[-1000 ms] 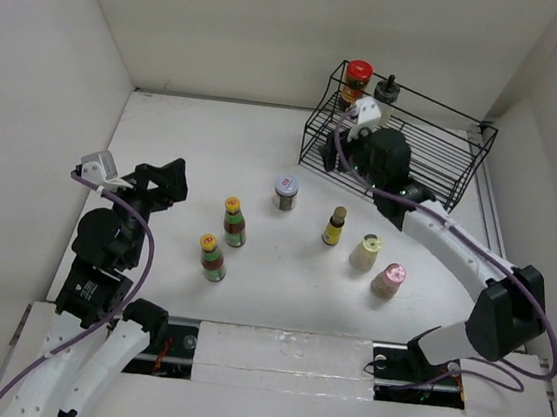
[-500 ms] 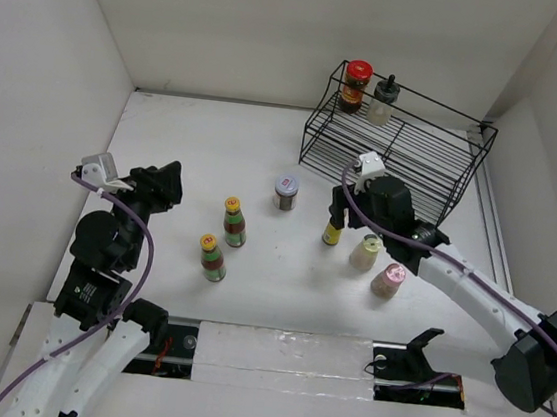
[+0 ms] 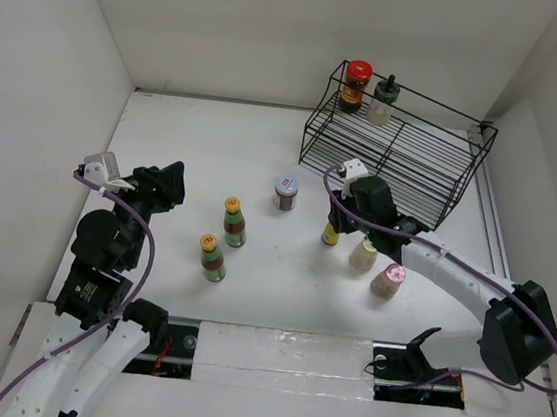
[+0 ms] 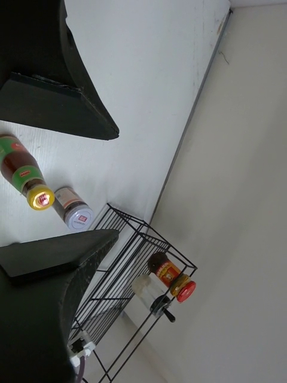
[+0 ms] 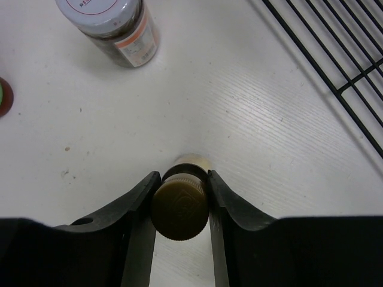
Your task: Organize the condiment bottles
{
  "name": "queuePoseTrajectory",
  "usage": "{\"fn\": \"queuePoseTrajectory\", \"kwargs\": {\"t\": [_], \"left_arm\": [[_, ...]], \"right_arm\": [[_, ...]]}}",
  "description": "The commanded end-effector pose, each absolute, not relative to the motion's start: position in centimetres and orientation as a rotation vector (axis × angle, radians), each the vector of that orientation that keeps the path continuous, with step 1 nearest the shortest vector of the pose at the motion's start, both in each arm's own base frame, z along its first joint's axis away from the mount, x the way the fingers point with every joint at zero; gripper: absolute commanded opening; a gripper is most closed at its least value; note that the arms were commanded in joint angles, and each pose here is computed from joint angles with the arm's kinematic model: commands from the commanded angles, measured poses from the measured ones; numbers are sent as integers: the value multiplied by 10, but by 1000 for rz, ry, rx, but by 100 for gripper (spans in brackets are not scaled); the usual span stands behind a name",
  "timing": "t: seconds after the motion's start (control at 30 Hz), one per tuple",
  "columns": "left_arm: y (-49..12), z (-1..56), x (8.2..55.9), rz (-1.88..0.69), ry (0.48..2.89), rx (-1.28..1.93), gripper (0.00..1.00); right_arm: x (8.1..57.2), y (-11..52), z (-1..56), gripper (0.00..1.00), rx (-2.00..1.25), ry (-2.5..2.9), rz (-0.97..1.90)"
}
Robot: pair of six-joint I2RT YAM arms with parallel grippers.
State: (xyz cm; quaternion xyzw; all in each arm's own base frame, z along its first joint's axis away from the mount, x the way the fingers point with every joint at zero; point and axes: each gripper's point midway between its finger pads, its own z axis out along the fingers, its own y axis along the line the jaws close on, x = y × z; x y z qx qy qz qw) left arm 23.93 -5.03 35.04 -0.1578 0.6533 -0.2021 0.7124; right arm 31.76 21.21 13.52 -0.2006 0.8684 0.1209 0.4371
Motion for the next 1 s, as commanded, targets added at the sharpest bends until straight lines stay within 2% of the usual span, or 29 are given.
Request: {"fn": "queuePoseTrajectory", "kwargs": {"t": [0.0, 0.1, 0.13, 0.27, 0.47, 0.7, 0.97], "left_arm": [[-55, 364, 240, -478, 1403, -332, 57], [-55, 364, 240, -478, 1403, -332, 57], [-55, 364, 240, -478, 1403, -332, 57], [-55, 366, 240, -481, 1394, -332, 57], [-54, 370, 235, -494, 1377, -325, 58], [-53, 373, 232, -499, 1365, -325, 58], [-53, 373, 232, -499, 1365, -325, 58]], "right_arm": [[333, 225, 176, 22, -447, 2036, 345], [341, 229, 231, 21, -441, 1900, 351], [347, 229, 273, 21, -409, 1811, 359], [369, 212, 370, 19, -330, 1587, 331], [412, 152, 465, 18, -215, 1431, 225], [460, 89, 495, 18, -159, 1438, 111], [519, 46, 469, 18, -144, 1531, 59]]}}
